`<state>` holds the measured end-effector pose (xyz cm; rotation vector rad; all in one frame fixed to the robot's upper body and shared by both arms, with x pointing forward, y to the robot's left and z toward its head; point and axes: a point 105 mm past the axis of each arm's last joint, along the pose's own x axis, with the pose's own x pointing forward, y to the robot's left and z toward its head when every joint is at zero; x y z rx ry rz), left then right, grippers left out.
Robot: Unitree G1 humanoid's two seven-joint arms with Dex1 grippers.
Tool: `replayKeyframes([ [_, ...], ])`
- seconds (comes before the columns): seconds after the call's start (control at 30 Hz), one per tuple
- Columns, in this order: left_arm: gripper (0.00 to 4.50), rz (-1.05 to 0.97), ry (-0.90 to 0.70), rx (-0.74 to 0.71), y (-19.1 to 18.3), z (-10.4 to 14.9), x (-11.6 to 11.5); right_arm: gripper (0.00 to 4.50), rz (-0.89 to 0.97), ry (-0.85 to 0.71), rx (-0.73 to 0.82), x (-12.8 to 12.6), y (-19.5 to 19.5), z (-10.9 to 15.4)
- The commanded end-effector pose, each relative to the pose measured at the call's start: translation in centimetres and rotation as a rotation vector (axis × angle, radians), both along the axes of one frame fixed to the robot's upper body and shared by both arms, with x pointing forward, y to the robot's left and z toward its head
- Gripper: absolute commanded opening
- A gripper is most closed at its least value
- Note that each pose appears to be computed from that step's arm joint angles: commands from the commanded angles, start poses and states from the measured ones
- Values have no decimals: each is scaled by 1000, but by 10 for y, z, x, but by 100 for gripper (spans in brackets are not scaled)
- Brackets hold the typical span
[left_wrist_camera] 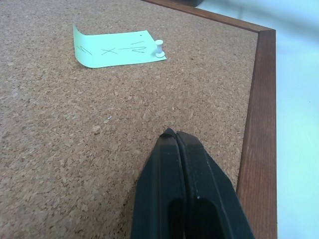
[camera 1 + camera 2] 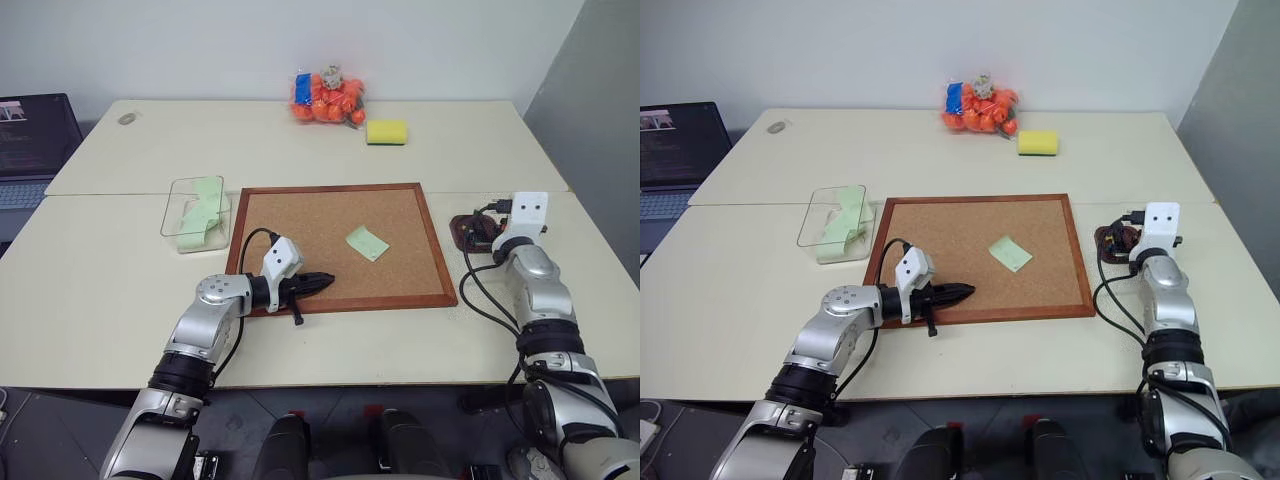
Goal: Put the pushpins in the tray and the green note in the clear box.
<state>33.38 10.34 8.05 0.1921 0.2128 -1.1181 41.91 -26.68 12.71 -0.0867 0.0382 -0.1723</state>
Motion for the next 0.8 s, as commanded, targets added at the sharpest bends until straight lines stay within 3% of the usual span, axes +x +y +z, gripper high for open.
replayKeyframes([
  [0.03, 0, -17, 34, 17, -5, -10, -4, 443, -15, -83, 71, 3, -5, 22],
  [0.2, 0, -17, 35, 18, -5, -10, -4, 443, 16, -82, 141, 2, 0, 21],
  [0.43, 0, -19, 36, 19, -5, -10, -4, 443, 15, -18, 53, 0, 0, 10],
  [0.8, 0, -17, 36, 19, -5, -10, -4, 443, -9, 63, 37, -1, -4, -3],
])
